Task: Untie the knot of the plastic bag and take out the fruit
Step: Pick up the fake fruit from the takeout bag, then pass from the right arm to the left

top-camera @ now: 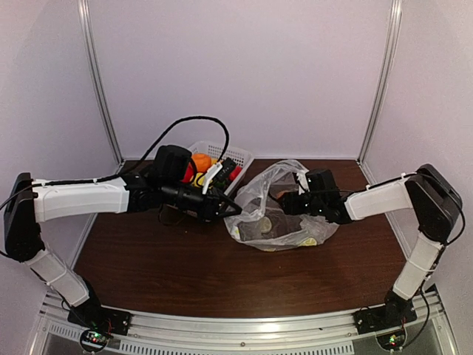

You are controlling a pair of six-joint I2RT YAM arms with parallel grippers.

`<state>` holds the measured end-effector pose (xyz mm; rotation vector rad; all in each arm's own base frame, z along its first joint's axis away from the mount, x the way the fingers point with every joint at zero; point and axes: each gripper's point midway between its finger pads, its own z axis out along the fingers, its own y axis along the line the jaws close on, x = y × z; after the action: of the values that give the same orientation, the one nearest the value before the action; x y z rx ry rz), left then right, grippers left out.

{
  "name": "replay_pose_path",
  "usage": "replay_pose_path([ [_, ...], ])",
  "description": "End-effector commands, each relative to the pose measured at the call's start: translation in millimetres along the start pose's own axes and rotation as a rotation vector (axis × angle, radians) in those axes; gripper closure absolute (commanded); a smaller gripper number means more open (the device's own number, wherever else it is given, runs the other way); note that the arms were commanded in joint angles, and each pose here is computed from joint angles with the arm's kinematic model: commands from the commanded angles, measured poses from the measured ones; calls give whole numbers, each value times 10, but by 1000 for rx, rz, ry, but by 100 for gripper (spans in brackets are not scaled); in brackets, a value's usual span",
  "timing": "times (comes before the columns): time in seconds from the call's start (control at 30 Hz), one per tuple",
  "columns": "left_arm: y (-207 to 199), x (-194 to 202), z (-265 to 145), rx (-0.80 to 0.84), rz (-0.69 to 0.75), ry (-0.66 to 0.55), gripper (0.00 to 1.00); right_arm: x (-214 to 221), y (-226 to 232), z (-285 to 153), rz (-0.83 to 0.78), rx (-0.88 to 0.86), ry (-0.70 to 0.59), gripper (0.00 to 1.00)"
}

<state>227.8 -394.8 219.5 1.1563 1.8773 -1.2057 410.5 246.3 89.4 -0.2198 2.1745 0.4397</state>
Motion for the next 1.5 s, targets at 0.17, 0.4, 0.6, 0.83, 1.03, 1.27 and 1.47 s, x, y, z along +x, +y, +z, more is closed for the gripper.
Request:
replay_pose_path([
  [0.17,119,59,86,-44,-19,10,100,49,512,-684,-59,-196,-54,46],
  [0.4,147,83,105,-51,-23,13,100,236,830,-981,-71,-291,-44,46],
  [0.6,166,79,107,-61,-24,12,100,384,1177,-1158,-88,-385,-33,45],
  [0.83,210,44,55,-107,-22,2,100,554,1404,-1329,-107,-439,4,45],
  [1.03,314,50,10,-180,-29,5,100,421,1458,-1637,-85,-470,-47,45],
  [1.27,338,45,-21,-218,-21,8,100,24,1278,-2020,-13,-424,-181,44],
  [1.47,262,65,3,-229,14,27,100,-360,1222,-2310,25,-408,-301,44],
])
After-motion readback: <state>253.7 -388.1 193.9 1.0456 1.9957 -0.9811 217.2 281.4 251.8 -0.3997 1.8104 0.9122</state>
